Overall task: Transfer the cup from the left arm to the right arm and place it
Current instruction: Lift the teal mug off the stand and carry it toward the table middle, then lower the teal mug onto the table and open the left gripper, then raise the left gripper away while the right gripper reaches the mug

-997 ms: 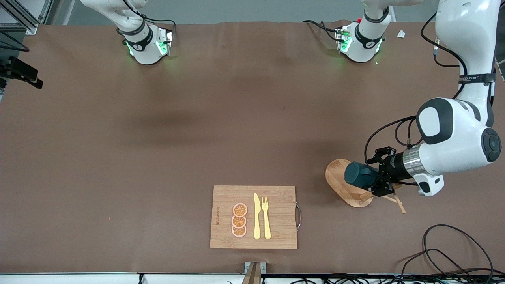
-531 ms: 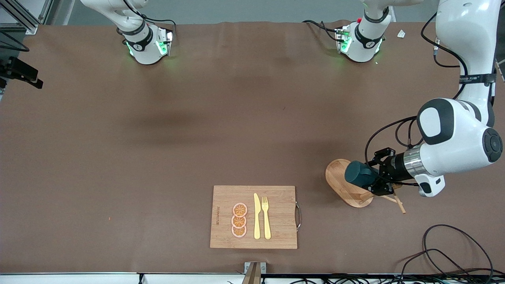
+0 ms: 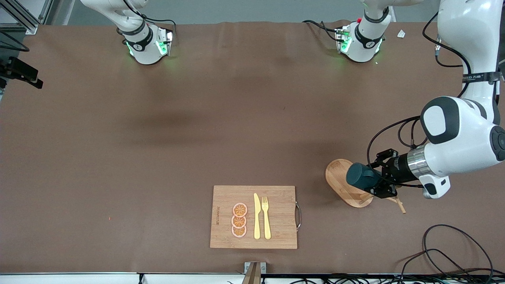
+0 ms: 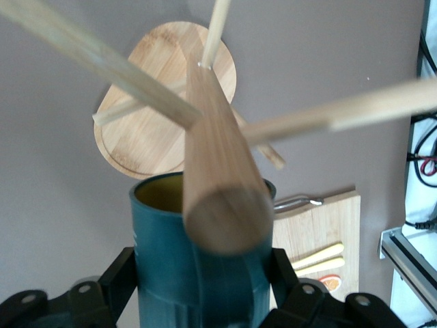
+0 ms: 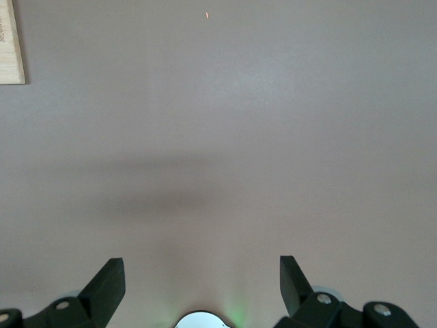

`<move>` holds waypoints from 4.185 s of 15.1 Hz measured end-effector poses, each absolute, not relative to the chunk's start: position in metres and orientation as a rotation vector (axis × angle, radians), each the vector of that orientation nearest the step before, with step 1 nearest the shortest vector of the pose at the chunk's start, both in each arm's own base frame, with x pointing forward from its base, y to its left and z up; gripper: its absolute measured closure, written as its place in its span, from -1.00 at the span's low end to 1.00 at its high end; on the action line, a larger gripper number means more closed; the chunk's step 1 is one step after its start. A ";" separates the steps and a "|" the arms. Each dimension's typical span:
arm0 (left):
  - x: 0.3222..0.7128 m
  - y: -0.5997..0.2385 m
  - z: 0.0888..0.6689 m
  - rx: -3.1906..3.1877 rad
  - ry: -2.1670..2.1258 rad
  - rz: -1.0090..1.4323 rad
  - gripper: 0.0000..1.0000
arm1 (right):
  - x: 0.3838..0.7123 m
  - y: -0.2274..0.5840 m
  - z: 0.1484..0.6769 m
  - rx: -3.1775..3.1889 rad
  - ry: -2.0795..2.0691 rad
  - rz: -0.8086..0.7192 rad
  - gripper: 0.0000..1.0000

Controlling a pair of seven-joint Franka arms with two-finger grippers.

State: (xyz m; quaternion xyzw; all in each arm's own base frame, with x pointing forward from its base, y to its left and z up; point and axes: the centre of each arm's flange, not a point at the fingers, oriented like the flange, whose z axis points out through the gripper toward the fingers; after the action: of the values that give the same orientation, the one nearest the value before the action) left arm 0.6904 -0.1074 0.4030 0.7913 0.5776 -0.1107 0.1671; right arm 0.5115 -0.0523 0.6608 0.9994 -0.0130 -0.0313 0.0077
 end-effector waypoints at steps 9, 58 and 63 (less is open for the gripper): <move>0.649 -0.269 0.420 2.318 1.582 -0.417 -0.67 | 0.511 -0.052 0.661 3.124 -0.041 -0.098 -1.00; 0.207 -0.638 0.107 2.741 0.327 1.519 -1.00 | 0.588 -0.089 0.579 3.103 -0.128 -0.024 -1.00; 0.195 -0.651 0.207 2.908 0.586 1.260 -1.00 | 0.596 -0.091 0.558 3.103 -0.130 -0.081 -1.00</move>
State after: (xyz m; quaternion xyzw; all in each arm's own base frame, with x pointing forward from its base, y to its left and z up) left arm 0.1946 -0.6510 0.2068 0.9015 0.1816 0.3907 -0.0408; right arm 0.5955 -0.0912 0.5578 0.9986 -0.0419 -0.0259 0.0174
